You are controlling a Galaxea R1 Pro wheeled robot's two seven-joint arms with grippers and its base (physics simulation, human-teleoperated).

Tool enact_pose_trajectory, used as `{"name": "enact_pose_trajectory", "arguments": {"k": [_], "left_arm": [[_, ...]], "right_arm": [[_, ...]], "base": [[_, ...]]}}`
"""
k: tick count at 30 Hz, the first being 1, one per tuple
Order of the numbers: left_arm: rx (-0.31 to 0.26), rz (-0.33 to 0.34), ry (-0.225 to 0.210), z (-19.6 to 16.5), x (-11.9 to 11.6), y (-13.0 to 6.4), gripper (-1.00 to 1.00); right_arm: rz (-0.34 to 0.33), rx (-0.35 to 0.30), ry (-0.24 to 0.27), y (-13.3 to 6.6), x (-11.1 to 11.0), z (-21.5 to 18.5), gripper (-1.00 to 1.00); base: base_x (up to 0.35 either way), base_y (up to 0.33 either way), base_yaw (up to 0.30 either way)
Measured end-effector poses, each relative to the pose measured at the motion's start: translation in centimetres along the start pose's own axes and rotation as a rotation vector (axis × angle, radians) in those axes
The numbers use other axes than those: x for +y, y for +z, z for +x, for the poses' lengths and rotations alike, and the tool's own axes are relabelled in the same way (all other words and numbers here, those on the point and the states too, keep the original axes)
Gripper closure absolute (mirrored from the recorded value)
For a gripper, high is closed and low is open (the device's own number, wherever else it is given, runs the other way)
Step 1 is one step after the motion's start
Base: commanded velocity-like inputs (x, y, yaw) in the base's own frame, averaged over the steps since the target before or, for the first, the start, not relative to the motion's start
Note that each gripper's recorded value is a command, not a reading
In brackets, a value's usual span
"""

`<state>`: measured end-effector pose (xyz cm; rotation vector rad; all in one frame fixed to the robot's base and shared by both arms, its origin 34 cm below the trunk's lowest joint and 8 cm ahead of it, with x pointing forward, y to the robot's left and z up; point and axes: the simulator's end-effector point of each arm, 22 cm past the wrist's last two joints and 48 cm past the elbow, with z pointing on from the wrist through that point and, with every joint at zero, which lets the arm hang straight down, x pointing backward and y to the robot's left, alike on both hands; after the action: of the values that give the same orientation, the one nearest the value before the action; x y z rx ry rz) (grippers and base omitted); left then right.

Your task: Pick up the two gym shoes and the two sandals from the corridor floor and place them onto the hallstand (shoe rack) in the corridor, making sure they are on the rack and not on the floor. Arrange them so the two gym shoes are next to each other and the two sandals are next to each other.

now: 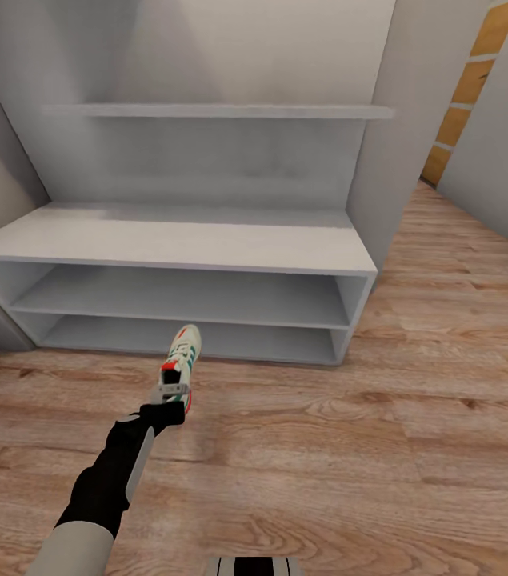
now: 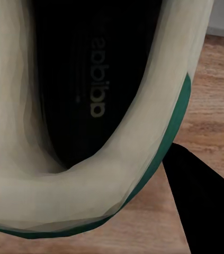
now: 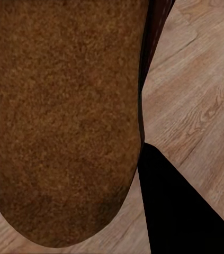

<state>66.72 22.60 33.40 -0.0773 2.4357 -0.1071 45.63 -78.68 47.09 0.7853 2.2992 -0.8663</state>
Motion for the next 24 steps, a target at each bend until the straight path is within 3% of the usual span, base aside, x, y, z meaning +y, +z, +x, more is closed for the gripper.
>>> {"name": "enact_pose_trajectory", "arguments": {"k": [5,13,24], "left_arm": [[-0.002,0.000,0.000,-0.07,0.01,-0.04,1.00],[-0.003,0.000,0.001,-0.15,0.01,-0.07,1.00],[-0.003,-0.001,0.001,-0.15,0.07,-0.07,1.00]], "right_arm": [[0.000,0.000,0.000,-0.02,-0.01,-0.01,1.00],[0.000,0.000,0.000,-0.02,-0.02,-0.02,1.00],[0.000,0.000,0.001,-0.02,-0.01,-0.01,1.00]], "base": [[0.153,0.000,0.000],[0.332,0.000,-0.114],[0.335,0.003,-0.010]]}}
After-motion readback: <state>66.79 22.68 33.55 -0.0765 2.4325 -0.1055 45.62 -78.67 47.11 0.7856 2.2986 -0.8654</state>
